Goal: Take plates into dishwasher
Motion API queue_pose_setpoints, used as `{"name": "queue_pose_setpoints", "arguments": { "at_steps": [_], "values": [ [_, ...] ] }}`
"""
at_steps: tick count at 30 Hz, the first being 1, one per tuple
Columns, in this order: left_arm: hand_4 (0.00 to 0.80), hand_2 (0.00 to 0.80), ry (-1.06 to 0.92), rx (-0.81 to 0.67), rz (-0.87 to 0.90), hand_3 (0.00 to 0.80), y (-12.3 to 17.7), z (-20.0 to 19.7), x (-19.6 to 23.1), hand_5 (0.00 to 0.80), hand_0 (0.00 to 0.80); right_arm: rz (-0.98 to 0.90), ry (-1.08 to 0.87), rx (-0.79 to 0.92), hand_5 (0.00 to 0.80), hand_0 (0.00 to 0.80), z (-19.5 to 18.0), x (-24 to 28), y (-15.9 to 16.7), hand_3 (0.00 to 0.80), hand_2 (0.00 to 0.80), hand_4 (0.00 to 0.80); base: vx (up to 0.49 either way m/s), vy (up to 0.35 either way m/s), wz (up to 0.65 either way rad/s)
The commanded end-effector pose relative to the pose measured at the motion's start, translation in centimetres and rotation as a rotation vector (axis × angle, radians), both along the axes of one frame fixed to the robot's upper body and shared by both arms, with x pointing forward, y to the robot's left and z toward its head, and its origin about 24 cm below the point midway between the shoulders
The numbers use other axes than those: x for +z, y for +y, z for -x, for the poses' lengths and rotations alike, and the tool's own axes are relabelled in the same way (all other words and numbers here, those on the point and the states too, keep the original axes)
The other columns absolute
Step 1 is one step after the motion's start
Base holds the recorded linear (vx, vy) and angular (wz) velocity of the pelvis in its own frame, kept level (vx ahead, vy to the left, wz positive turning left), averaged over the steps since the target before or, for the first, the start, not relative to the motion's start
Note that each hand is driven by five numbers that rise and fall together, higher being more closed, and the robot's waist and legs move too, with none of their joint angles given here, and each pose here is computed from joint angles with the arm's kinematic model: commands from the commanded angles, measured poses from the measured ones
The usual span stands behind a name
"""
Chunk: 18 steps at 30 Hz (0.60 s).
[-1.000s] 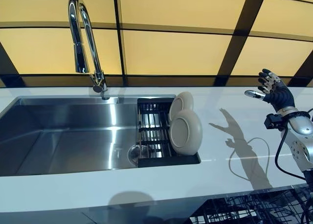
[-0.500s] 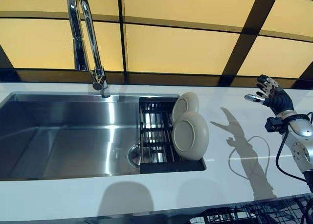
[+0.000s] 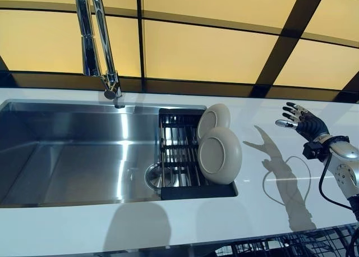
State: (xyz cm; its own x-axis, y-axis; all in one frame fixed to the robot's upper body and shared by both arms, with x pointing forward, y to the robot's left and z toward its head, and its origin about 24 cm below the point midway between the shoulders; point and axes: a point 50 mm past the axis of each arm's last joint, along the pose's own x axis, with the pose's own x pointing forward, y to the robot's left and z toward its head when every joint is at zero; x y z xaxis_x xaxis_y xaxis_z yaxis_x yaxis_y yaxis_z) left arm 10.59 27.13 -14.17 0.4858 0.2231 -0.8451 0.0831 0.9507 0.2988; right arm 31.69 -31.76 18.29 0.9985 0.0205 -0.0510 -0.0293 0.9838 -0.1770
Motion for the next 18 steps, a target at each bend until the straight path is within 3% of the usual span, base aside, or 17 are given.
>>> {"name": "queue_pose_setpoints", "arguments": {
  "at_steps": [1, 18],
  "values": [
    [0.0, 0.0, -0.027, 0.0, -0.043, 0.0, 1.4, -0.9, 0.7, 0.0, 0.0, -0.018, 0.084, 0.098, 0.0, 0.0, -0.1, -0.1, 0.6, 0.0, 0.0, 0.0, 0.0, 0.0, 0.0],
    [0.0, 0.0, -0.033, -0.008, -0.059, 0.0, 1.6, -1.0, 0.9, 0.0, 0.0, -0.14, 0.511, 0.327, 0.0, 0.0, 1.4, -6.7, 2.9, 0.0, 0.0, 0.0, 0.0, 0.0, 0.0]
  ]
}}
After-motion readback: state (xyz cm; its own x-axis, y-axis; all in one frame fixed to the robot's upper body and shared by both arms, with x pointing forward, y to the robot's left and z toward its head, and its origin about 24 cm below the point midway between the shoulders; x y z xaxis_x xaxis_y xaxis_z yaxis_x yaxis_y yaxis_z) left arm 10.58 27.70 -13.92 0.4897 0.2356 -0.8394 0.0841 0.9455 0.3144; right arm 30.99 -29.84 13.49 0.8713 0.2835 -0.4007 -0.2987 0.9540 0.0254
